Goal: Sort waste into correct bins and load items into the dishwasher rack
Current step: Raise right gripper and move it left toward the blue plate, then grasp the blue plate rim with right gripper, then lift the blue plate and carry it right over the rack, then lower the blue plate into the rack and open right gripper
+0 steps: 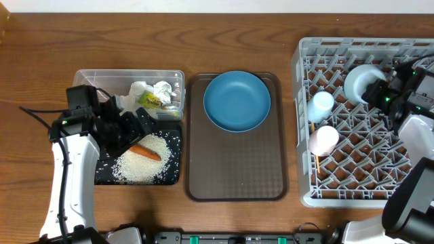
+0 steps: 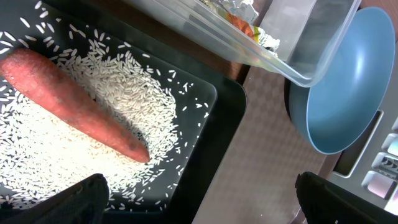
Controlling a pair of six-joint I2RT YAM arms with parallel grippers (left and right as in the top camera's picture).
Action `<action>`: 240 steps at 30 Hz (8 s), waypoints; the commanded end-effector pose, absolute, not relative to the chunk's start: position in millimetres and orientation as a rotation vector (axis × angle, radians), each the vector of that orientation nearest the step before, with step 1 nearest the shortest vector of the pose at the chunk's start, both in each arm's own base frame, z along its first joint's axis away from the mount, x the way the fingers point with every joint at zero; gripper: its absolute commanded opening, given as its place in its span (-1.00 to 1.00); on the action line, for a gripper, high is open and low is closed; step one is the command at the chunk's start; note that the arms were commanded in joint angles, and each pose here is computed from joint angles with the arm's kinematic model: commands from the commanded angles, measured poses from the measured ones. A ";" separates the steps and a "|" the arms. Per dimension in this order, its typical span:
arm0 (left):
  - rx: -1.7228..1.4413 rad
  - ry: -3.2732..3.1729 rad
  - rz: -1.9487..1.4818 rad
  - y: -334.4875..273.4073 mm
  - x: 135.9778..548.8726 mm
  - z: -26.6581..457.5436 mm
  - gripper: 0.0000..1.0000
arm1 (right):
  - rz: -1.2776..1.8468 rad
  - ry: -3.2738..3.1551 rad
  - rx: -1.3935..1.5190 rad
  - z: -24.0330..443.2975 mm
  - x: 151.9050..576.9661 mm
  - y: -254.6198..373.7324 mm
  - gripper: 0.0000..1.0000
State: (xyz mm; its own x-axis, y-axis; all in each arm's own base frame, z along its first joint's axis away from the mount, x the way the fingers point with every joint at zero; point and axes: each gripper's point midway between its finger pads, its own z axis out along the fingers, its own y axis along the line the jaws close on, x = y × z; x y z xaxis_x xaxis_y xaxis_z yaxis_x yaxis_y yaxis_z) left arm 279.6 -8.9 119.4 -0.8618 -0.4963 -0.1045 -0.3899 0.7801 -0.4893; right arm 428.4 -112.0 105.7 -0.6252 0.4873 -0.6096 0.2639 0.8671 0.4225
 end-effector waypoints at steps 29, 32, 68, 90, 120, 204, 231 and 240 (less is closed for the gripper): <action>-0.715 2.748 -0.686 -8.3 278.1 117.8 0.98 | 0.638 2.499 0.190 206.7 277.8 61.6 -0.97; -0.715 2.748 -0.686 -8.3 278.1 117.8 0.98 | 0.595 2.528 0.125 202.9 274.1 79.4 -0.94; -0.715 2.748 -0.686 -8.3 278.1 117.8 0.98 | 0.455 2.644 -0.479 66.5 308.1 255.3 0.00; -0.716 2.748 -0.686 -8.3 278.1 117.7 0.98 | 0.461 2.714 -0.581 25.0 303.0 262.3 -0.01; -0.716 2.748 -0.686 -8.3 278.1 117.7 0.98 | 0.958 2.288 -0.560 214.0 281.0 273.5 -0.98; -0.715 2.748 -0.686 -8.3 278.1 117.8 0.98 | 1.210 1.921 0.364 229.0 277.3 -69.8 -0.98; -0.715 2.748 -0.686 -8.3 278.1 117.8 0.98 | 0.936 1.991 1.160 174.5 236.9 -169.2 0.75; -0.716 2.748 -0.686 -8.3 278.1 117.7 0.98 | 0.765 1.949 1.403 159.5 233.0 -205.3 0.90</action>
